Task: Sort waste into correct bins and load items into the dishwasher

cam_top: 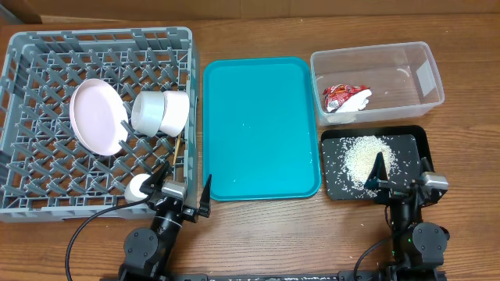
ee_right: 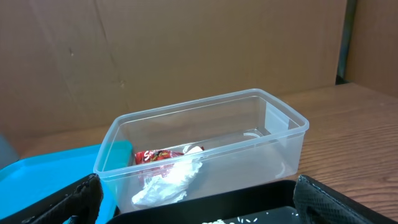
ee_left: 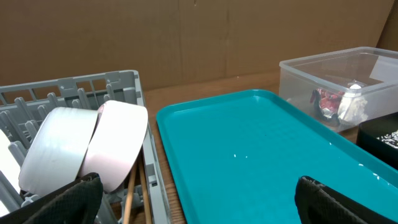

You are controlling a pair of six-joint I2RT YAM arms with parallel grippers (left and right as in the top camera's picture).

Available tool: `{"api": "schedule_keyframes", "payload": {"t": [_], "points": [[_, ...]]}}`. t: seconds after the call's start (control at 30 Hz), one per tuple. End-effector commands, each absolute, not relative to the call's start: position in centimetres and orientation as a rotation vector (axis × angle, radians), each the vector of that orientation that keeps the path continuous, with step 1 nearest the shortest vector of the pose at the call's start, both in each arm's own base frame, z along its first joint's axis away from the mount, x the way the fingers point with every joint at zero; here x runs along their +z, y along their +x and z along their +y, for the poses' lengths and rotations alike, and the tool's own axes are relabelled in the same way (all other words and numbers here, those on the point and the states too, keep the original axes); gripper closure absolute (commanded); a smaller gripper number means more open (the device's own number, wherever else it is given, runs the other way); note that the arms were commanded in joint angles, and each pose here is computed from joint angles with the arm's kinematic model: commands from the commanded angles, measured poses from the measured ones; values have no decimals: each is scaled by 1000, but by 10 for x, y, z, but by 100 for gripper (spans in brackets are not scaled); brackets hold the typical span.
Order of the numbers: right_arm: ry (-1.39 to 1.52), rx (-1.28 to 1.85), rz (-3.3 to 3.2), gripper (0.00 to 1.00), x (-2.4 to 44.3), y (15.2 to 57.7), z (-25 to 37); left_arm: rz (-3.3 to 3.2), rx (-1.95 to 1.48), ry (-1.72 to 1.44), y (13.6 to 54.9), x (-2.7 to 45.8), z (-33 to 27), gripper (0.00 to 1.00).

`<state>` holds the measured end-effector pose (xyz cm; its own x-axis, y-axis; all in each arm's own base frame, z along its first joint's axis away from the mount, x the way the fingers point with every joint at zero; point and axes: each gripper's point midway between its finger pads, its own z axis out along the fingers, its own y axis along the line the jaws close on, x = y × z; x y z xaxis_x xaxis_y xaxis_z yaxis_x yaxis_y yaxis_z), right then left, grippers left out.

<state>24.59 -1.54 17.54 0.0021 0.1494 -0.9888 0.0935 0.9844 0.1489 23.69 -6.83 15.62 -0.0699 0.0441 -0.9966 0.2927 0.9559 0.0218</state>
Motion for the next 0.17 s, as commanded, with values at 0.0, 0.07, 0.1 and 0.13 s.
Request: {"api": "schedule_keyframes", "payload": {"t": [0.0, 0.07, 0.1, 0.13], "points": [[198, 33, 1564, 0, 174, 246, -18, 1636, -194, 255, 238, 155, -66, 0], [198, 33, 1564, 0, 174, 246, -18, 1636, -194, 255, 238, 155, -66, 0], [198, 33, 1564, 0, 174, 246, -18, 1636, -194, 255, 238, 155, -66, 0], [199, 33, 1564, 0, 174, 246, -18, 1636, -194, 255, 238, 155, -66, 0]]}}
